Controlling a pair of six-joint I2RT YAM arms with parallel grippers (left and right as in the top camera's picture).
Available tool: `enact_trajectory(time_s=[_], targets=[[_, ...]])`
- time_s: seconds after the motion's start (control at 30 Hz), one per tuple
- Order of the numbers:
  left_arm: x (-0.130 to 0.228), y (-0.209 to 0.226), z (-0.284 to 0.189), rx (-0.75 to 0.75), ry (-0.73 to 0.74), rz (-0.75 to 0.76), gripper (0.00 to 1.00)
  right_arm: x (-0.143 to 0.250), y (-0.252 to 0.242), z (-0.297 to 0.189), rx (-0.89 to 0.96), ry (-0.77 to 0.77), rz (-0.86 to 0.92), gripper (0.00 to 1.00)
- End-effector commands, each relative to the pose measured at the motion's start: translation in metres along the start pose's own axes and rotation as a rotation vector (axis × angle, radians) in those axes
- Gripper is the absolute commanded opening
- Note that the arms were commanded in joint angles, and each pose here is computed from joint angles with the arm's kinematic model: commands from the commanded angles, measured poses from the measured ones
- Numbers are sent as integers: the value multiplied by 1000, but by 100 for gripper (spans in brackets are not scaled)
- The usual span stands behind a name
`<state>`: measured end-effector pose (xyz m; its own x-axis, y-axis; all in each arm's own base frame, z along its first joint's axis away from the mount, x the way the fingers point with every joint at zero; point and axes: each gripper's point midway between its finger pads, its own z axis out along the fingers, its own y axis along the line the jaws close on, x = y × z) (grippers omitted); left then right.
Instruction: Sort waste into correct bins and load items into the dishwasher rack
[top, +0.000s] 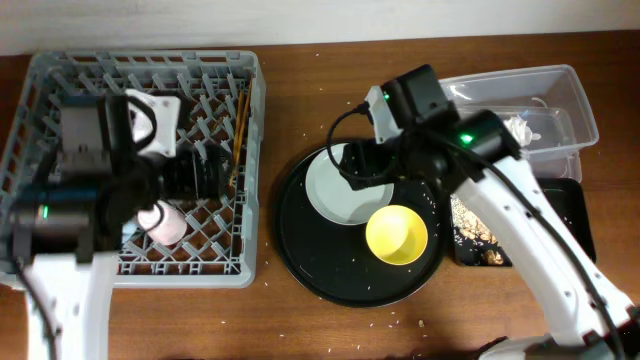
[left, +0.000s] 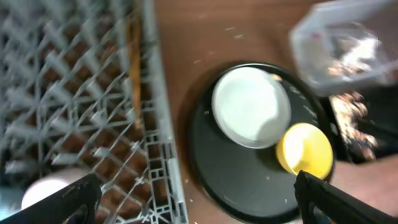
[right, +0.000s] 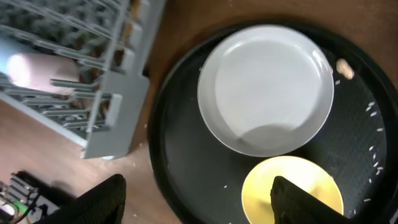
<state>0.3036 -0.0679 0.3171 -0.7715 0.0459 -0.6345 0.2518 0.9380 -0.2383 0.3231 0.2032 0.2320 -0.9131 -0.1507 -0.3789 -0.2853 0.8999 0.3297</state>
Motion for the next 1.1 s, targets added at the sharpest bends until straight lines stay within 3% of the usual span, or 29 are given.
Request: enact_trajectory(time_s=[0.0,0.2,0.27,0.3,0.37,0.5,0.6,0.67,0.73,0.87,0.9,0.93,1.07], targets=[[-2,-24,-16,70,-50,137,99,13,-16,39,46,127,72,75],[1,-24,-16,71,-36,132,99,77,-58,65,235,402,164,75],[2,-24,-16,71,-35,132,99,102,-67,78,252,466,176,64],[1,-24,-16,71,-36,132,99,116,-72,87,251,497,182,54],[1,-23,-16,71,-36,131,99,134,-62,101,141,545,148,46],[1,-24,-16,71,-36,132,99,156,-66,115,116,580,152,44],[1,-24,-16,71,-36,132,99,150,-61,111,82,553,110,43],[2,-24,-16,71,-32,130,99,135,-41,97,-18,486,32,43],[3,-23,-16,71,-29,129,99,105,-26,59,-46,318,-44,45],[3,-23,-16,71,-29,129,99,64,-14,-45,22,-95,-158,64],[3,-23,-16,71,-29,129,99,59,-12,-67,27,-185,-176,73],[3,-23,-16,71,-29,129,99,58,-7,-89,18,-270,-192,98],[3,-23,-16,71,-29,129,99,72,6,-144,-35,-442,-233,99]])
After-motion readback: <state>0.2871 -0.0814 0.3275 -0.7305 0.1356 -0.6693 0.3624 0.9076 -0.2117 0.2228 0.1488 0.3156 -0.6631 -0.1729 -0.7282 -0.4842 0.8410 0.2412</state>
